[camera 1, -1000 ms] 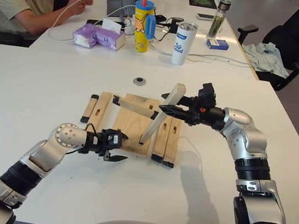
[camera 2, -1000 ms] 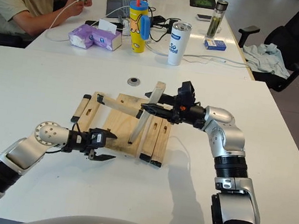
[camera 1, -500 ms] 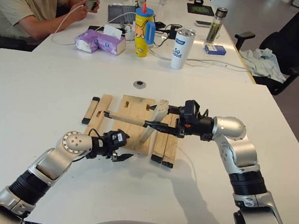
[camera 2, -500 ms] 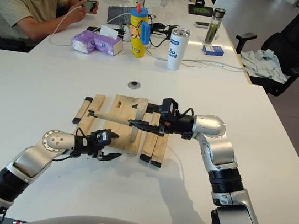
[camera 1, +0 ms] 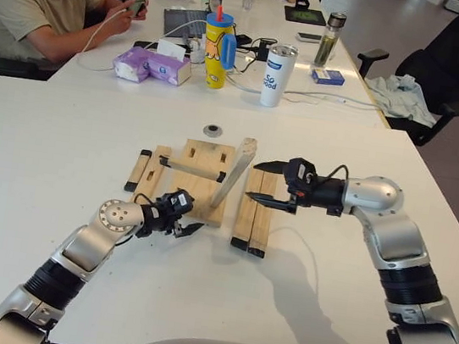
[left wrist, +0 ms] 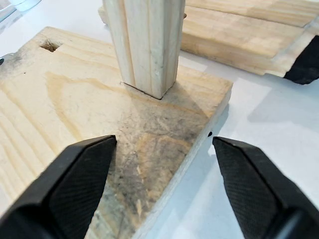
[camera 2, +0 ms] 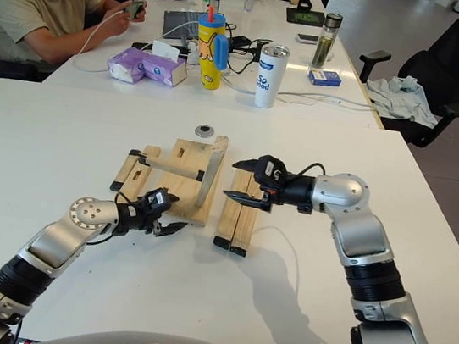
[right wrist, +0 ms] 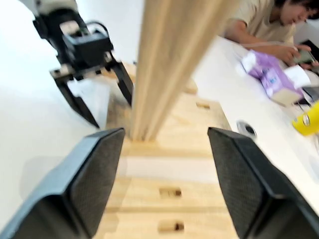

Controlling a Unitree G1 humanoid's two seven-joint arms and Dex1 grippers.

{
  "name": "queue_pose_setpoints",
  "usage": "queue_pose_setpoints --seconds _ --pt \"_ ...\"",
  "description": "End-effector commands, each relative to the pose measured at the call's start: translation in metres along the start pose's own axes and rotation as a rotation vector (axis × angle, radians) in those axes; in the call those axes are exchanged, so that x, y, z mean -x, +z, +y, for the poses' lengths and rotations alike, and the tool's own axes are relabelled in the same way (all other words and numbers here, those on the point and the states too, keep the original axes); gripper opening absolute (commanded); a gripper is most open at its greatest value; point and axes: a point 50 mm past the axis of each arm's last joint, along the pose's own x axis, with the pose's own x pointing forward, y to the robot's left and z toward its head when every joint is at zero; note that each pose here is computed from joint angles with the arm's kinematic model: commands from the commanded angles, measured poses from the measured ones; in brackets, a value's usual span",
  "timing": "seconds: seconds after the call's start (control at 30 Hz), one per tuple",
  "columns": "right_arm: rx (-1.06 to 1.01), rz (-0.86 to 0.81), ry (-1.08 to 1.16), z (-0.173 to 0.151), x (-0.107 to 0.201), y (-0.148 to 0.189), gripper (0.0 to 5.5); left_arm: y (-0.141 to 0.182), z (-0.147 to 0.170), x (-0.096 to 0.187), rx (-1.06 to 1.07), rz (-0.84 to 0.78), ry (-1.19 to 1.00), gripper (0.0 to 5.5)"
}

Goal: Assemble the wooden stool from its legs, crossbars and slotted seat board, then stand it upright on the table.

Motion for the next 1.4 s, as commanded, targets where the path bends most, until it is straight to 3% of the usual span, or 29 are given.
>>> queue_pose_setpoints --seconds 0.03,0.27,0.53,0.83,1.03,1.4 --pt "-0.335 -0.021 -0.277 0.009 0.005 -0.019 3.09 -0.061 -0.017 0.008 0.142 0.274 -0.03 3.59" --pt "-0.959 -0.093 -0.355 0.074 -0.038 -0.011 3.09 -0.058 -0.025 0.007 0.143 0.262 -0.058 3.59" --pt "-1.198 0.11 -0.353 0.092 -0.048 -0.017 3.09 -0.049 -0.031 0.001 0.144 0.238 -0.063 3.59" --pt "-1.206 0.337 -0.404 0.1 -0.034 -0.034 3.09 -0.041 -0.037 0.0 0.15 0.225 -0.048 3.59" --pt "-1.155 0.389 -0.442 0.091 -0.028 -0.037 3.09 -0.038 -0.04 -0.002 0.16 0.219 -0.039 3.59" --pt "-0.904 0.449 -0.477 0.079 -0.05 -0.031 3.09 -0.014 -0.057 -0.017 0.2 0.225 -0.03 3.59"
